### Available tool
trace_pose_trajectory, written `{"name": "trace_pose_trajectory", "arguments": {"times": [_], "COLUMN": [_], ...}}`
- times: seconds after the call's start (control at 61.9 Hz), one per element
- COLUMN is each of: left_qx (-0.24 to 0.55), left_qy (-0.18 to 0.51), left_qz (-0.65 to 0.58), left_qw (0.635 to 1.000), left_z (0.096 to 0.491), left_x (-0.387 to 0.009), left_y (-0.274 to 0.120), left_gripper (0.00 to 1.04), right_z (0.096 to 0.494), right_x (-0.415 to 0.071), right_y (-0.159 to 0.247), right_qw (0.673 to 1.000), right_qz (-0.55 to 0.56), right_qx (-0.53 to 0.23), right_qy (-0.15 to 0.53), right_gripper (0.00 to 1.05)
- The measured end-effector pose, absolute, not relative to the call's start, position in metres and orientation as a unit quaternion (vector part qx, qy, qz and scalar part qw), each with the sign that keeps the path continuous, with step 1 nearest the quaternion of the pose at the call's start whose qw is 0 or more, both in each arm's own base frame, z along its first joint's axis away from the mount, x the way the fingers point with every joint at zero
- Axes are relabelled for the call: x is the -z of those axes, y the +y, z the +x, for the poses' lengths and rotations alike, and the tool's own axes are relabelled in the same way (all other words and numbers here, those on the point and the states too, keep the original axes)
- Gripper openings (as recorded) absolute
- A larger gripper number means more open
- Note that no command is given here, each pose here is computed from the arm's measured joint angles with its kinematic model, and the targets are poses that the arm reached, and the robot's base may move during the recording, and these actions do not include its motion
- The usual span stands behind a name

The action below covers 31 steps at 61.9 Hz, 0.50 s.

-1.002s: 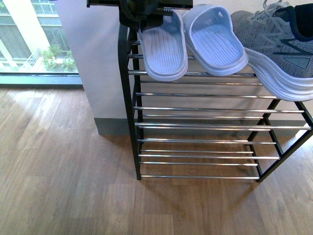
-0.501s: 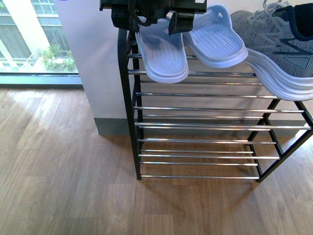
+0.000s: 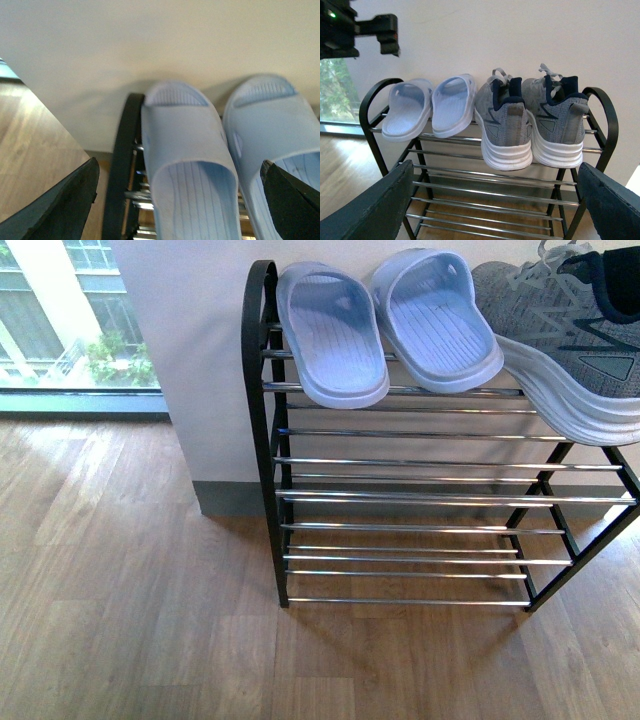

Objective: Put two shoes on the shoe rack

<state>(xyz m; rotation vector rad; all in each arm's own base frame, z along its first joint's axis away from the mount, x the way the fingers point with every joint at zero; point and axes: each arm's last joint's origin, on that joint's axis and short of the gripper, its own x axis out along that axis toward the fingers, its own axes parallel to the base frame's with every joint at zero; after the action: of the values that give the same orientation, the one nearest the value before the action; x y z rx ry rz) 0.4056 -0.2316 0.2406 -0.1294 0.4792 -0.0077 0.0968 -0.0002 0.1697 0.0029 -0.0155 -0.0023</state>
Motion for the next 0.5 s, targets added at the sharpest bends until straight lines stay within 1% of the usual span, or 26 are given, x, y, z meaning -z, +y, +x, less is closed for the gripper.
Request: {"name": "trace_pose_trajectory", "arguments": {"times": [0.113, 0.242, 0.501], "left_qx": [-0.012, -0.026, -0.073], "left_qy": [0.191, 0.155, 0.127], "left_qz": [-0.076, -0.081, -0.090], "left_qw": [0.979, 0.984, 0.985], "left_z": [0.379, 0.344, 0.264], "left_x": [-0.258, -0.270, -0.275], "left_y": [-0.213, -0.191, -0.142], "left_gripper": [0.95, 0.95, 0.95], "right_z": [0.097, 0.097, 0.097], "right_x": [-0.170, -0.170, -0.170], "right_y": [0.000, 0.000, 0.000], "right_qw": [1.000, 1.000, 1.000], "right_qz": [0.001, 0.001, 0.001], "right_qx": [0.001, 0.001, 0.001], "right_qy": [-0.008, -0.008, -0.008], "right_gripper": [0.95, 0.95, 0.95]}}
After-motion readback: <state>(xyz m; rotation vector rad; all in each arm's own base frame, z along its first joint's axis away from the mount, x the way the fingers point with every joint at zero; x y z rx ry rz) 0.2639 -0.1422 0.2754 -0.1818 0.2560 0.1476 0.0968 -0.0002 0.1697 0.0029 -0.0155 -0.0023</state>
